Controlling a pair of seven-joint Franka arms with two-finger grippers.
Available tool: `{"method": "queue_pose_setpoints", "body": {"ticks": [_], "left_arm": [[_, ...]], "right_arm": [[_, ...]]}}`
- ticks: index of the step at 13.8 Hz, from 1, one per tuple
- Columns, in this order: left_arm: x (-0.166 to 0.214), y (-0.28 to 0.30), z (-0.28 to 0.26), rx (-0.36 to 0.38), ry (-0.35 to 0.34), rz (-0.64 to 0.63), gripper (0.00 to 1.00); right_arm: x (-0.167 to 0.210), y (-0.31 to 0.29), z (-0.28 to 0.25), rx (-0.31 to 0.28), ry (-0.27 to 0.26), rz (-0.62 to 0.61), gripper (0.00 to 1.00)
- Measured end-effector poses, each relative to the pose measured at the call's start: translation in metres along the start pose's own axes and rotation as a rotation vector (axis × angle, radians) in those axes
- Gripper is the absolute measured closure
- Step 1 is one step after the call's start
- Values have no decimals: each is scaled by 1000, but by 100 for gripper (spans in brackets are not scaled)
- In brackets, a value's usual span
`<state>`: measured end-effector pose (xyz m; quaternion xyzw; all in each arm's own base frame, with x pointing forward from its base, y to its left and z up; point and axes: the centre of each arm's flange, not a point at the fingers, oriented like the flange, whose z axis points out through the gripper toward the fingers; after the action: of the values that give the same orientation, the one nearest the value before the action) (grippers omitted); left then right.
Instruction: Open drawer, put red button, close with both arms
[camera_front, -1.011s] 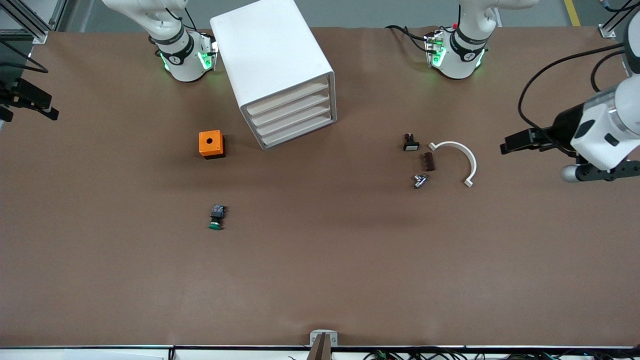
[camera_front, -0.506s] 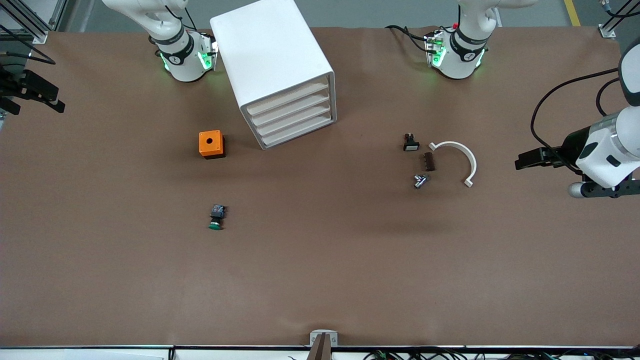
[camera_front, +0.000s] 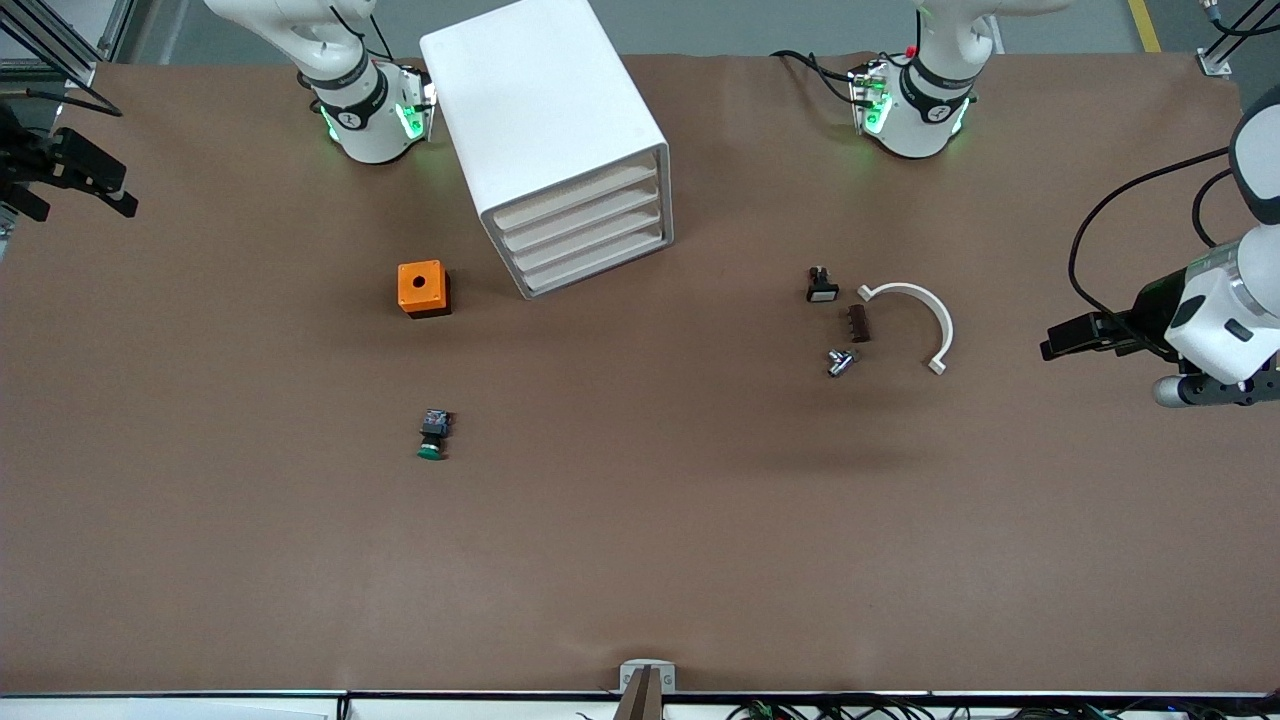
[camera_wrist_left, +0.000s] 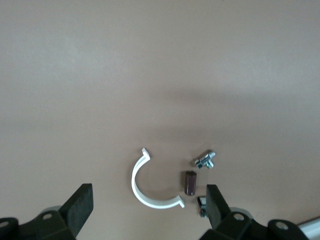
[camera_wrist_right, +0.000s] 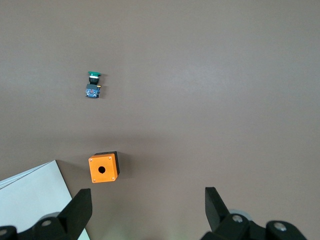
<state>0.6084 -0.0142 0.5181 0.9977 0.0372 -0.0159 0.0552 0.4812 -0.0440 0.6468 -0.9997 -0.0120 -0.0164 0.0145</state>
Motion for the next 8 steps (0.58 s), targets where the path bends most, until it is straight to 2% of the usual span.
{"method": "queue_pose_setpoints", "body": {"ticks": [5, 8], "left_arm": [[-30, 3, -23, -12, 99, 8, 0], [-55, 15, -55, -13, 111, 36, 0]], "right_arm": [[0, 0, 0, 0, -1, 0, 0], [-1, 0, 0, 1, -4, 0, 0]]}}
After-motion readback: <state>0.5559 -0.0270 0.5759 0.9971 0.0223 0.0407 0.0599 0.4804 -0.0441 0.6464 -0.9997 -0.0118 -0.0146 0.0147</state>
